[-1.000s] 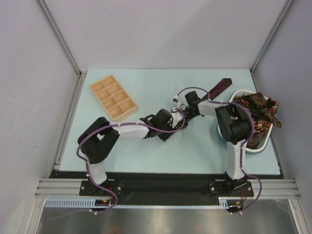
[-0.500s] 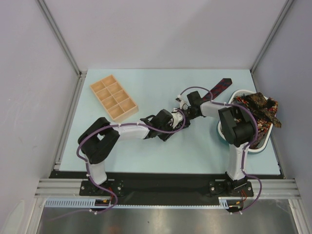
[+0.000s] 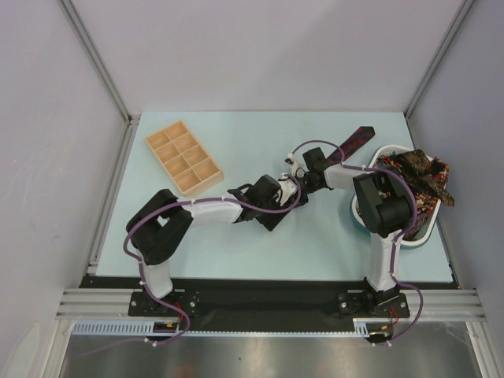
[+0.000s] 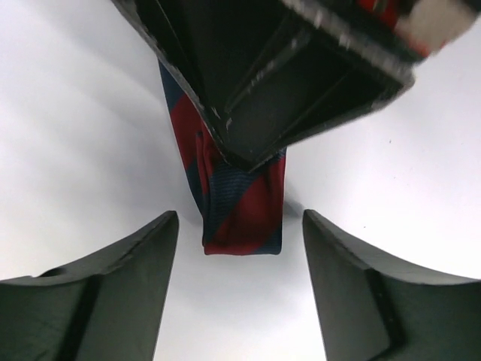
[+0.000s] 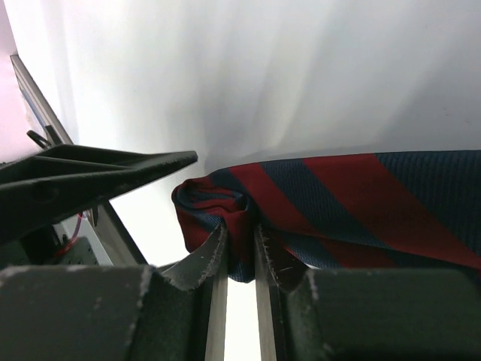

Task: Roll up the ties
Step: Roll the tie

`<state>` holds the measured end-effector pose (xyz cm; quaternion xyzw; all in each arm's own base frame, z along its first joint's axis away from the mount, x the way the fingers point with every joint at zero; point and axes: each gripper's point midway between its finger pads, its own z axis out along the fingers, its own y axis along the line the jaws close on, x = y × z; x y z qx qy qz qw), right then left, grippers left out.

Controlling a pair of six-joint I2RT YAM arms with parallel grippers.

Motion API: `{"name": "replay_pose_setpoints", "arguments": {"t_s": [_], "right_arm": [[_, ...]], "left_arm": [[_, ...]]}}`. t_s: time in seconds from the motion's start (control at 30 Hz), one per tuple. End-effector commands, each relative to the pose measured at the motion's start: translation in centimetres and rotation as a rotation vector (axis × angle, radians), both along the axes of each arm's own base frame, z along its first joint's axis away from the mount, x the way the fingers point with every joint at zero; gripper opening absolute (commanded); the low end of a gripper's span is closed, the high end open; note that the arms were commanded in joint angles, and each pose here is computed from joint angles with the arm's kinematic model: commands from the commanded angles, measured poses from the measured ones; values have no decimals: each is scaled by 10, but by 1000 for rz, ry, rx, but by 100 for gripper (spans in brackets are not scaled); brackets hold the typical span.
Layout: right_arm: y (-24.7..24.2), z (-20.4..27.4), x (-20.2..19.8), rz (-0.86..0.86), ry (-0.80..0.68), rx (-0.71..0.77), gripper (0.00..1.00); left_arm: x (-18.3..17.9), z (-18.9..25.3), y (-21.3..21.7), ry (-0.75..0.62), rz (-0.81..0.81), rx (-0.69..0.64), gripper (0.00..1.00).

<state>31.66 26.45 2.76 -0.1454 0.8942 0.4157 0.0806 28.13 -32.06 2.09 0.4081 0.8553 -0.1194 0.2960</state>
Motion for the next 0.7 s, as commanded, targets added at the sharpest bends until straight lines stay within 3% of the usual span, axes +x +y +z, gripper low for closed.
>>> {"name": "replay_pose_setpoints", "arguments": {"t_s": [0.0, 0.17, 0.43, 0.57, 0.67], "right_arm": [[-2, -2, 11, -1, -55, -22, 16], [0, -3, 9, 8, -53, -19, 16], [1, -2, 9, 7, -53, -15, 16], [0, -2, 9, -2, -56, -17, 24], [-4, 3, 13, -32, -78, -11, 33]], "left_arm": [[14, 20, -16, -49, 0, -28, 75], [24, 13, -27, -55, -7, -31, 78], [21, -14, -20, 11, -7, 12, 55], [16, -16, -12, 26, -2, 25, 45], [12, -14, -8, 29, 0, 24, 44]]}}
